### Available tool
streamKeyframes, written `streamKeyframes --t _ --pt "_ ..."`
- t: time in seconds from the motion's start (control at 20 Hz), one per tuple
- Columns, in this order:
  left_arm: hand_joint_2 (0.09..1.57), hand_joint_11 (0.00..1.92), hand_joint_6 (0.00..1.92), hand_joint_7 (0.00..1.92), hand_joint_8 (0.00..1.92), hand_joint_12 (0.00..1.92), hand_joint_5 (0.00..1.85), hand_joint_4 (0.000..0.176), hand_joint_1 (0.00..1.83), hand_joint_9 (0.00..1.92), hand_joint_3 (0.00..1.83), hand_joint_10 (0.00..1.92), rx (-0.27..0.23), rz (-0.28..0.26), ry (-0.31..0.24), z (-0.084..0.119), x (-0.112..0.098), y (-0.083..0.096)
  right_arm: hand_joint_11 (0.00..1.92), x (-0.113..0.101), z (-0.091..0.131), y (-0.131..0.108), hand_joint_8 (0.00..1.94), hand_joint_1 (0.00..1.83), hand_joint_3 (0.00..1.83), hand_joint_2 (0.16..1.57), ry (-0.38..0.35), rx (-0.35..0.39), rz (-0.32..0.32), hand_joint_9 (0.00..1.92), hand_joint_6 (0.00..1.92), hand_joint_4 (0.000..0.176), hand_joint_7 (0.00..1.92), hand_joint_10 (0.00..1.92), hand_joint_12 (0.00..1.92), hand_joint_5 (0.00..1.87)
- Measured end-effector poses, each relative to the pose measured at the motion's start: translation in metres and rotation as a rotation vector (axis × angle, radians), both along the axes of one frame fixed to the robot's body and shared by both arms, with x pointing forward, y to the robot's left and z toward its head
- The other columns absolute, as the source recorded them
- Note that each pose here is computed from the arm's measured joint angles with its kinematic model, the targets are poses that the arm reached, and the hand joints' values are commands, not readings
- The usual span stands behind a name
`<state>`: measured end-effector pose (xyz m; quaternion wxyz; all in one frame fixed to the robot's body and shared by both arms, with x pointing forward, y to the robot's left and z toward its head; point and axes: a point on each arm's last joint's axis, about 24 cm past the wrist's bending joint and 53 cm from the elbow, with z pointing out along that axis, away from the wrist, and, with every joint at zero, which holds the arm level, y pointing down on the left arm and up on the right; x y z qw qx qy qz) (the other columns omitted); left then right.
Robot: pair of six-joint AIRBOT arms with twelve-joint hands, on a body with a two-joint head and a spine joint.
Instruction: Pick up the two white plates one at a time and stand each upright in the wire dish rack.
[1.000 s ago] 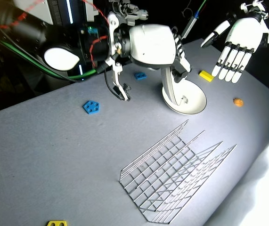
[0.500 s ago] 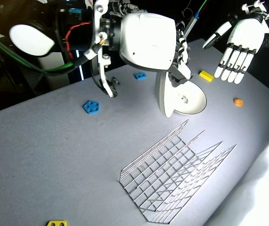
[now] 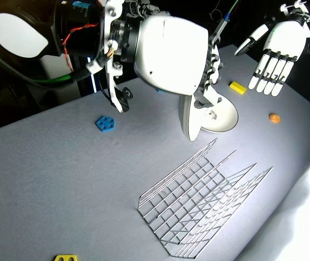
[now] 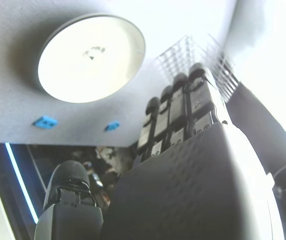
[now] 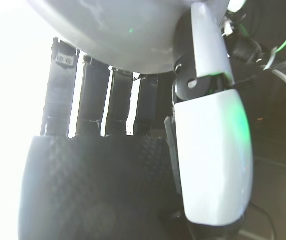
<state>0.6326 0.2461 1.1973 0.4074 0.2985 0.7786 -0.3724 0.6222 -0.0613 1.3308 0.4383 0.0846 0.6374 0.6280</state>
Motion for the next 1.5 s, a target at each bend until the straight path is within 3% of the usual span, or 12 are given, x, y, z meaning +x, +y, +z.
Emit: streamKeyframes --t 0.15,0.35,0.6,0.85,1.05,1.2,1.3,1.5 --pt "1.13 0.00 0.00 0.00 0.00 0.00 0.00 0.000 0.00 0.00 0.00 0.00 0.000 0.000 0.000 0.000 0.000 0.000 0.70 0.006 0.009 -0.012 1.07 1.19 0.00 1.17 0.010 0.049 -0.002 1.12 1.20 0.019 0.89 0.00 0.96 0.88" --pt "1.13 0.00 0.00 0.00 0.00 0.00 0.00 0.000 0.00 0.00 0.00 0.00 -0.002 -0.001 -0.001 0.000 0.000 -0.001 0.72 0.013 0.022 -0.024 1.04 1.19 0.00 1.16 0.002 0.098 -0.016 1.13 1.16 0.027 0.92 0.00 0.96 0.90" --pt "1.13 0.00 0.00 0.00 0.00 0.00 0.00 0.000 0.00 0.00 0.00 0.00 -0.005 -0.012 0.002 0.001 -0.002 -0.004 0.72 0.025 0.022 -0.038 1.02 1.20 0.00 1.15 -0.003 0.094 -0.052 1.14 1.13 0.021 0.93 0.00 0.95 0.93" --pt "1.13 0.00 0.00 0.00 0.00 0.00 0.00 0.000 0.00 0.00 0.00 0.00 -0.008 -0.005 -0.001 0.003 -0.001 -0.003 0.75 0.040 0.024 -0.058 0.98 1.20 0.00 1.14 -0.012 0.098 -0.099 1.16 1.11 0.033 0.96 0.01 0.96 0.92" --pt "1.13 0.00 0.00 0.00 0.00 0.00 0.00 0.000 0.00 0.00 0.00 0.00 -0.008 -0.014 -0.005 0.003 0.000 -0.007 0.80 0.051 0.025 -0.075 0.89 1.22 0.00 1.12 0.011 0.124 -0.129 1.18 1.06 0.024 1.01 0.01 0.90 0.97" --pt "1.13 0.00 0.00 0.00 0.00 0.00 0.00 0.000 0.00 0.00 0.00 0.00 -0.005 -0.017 -0.007 0.003 0.000 -0.007 0.75 0.058 0.025 -0.085 0.99 1.20 0.00 1.15 0.012 0.128 -0.153 1.13 1.18 0.021 0.94 0.00 0.90 0.89" --pt "1.13 0.00 0.00 0.00 0.00 0.00 0.00 0.000 0.00 0.00 0.00 0.00 -0.002 -0.024 -0.011 0.003 0.003 -0.011 0.77 0.064 0.025 -0.095 0.92 1.21 0.00 1.14 0.019 0.134 -0.160 1.16 1.14 0.014 0.98 0.01 0.91 0.93" --pt "1.13 0.00 0.00 0.00 0.00 0.00 0.00 0.000 0.00 0.00 0.00 0.00 -0.015 -0.045 -0.016 0.006 0.001 -0.021 0.78 0.072 0.021 -0.109 0.91 1.21 0.00 1.13 0.033 0.126 -0.167 1.17 1.09 0.028 1.00 0.01 0.90 0.94"
